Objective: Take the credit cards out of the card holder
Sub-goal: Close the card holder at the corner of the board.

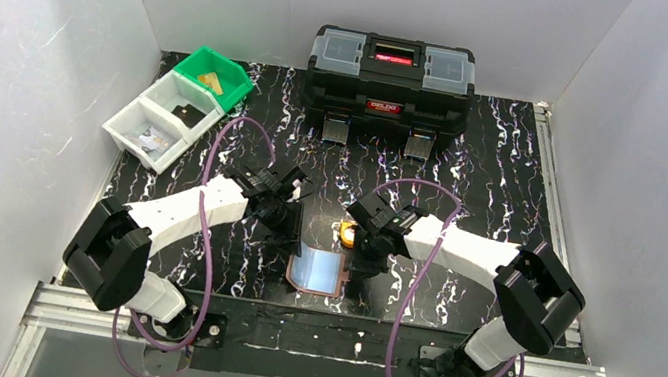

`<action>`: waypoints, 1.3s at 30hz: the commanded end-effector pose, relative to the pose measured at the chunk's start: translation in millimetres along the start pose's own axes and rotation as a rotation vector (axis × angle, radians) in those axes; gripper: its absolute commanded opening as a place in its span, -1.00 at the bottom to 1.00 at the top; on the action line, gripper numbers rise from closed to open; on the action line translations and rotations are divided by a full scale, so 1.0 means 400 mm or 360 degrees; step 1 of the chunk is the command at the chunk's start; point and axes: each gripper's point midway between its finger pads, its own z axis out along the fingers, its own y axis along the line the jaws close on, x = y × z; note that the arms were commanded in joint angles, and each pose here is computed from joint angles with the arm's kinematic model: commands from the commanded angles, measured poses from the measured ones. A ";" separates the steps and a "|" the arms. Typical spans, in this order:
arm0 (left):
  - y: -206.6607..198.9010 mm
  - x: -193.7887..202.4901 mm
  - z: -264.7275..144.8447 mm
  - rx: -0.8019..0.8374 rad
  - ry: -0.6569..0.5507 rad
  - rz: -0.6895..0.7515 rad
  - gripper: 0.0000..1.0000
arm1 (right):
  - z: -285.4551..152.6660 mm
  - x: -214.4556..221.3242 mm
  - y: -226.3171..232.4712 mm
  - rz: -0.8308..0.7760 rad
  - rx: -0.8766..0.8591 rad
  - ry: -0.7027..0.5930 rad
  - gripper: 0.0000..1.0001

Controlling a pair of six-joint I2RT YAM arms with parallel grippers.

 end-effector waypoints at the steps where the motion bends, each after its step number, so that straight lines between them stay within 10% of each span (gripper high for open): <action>1: -0.052 -0.003 -0.023 0.0108 -0.0012 0.0032 -0.39 | 0.003 -0.011 0.019 -0.0001 -0.0036 -0.0006 -0.90; 24: -0.172 -0.010 0.090 0.0298 0.0019 -0.0093 0.12 | -0.010 -0.007 0.035 0.0048 -0.0138 -0.0042 -0.94; 39: -0.140 -0.016 0.132 0.0175 0.0002 -0.0123 -0.13 | -0.027 -0.014 0.038 0.0055 -0.0154 -0.0079 -0.94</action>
